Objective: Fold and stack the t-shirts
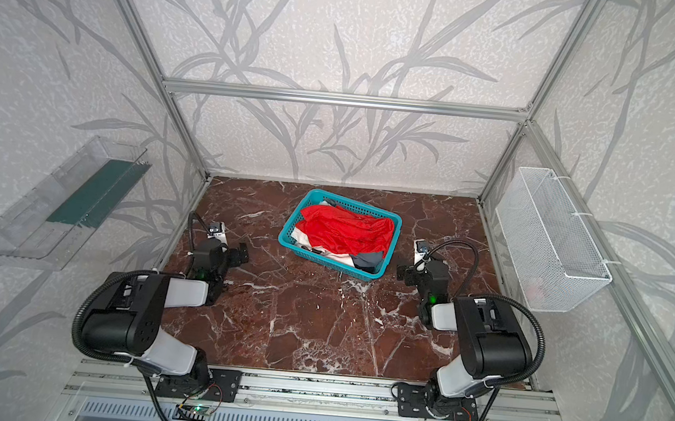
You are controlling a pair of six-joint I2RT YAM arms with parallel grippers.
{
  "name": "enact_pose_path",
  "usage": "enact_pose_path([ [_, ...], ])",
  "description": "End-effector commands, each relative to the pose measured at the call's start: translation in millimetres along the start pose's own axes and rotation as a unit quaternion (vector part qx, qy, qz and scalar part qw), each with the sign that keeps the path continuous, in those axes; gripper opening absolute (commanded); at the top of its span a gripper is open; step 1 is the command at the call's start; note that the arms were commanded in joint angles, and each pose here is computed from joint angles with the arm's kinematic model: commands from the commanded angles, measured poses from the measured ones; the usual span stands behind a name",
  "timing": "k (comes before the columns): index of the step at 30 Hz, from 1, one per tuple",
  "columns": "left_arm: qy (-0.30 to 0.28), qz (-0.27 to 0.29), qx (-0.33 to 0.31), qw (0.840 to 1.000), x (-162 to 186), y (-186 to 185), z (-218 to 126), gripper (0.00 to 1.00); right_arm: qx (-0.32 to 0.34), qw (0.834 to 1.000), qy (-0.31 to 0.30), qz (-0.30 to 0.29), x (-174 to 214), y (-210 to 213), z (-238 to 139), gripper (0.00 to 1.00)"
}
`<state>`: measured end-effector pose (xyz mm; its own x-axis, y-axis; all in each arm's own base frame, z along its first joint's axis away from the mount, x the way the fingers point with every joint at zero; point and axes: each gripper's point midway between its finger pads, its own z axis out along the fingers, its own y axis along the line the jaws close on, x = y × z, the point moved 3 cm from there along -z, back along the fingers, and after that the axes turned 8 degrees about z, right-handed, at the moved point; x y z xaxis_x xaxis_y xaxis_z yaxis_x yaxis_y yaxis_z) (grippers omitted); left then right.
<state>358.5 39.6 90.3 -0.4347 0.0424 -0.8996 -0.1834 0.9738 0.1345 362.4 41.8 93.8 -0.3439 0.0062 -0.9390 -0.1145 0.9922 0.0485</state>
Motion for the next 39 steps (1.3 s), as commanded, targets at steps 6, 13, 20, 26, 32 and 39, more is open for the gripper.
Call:
enact_pose_path([
  [6,-0.022,0.001,-0.003,1.000,-15.0,1.4,0.4,0.99,0.004,1.000,-0.017,0.004,-10.4,-0.8,2.8,0.99],
  [13,-0.022,0.001,-0.002,1.000,-14.8,1.0,0.4,0.99,0.009,1.000,-0.014,0.008,-10.1,-2.5,3.4,0.99],
  [20,-0.022,0.001,-0.003,1.000,-14.6,1.3,0.4,0.99,0.014,1.000,-0.020,0.008,-9.9,-3.7,1.4,0.99],
  [26,-0.021,0.001,-0.003,1.000,-14.3,1.4,0.4,0.99,0.016,0.999,-0.049,0.007,-9.7,-3.7,-8.1,0.99],
  [32,-0.022,0.001,-0.002,1.000,-14.8,1.3,0.3,0.99,0.020,0.999,-0.049,0.003,-9.2,-2.5,-8.4,0.99],
  [39,-0.021,0.001,-0.002,1.000,-14.8,1.0,0.4,0.99,0.039,0.999,-0.025,0.010,-11.3,-7.6,1.0,0.99],
])
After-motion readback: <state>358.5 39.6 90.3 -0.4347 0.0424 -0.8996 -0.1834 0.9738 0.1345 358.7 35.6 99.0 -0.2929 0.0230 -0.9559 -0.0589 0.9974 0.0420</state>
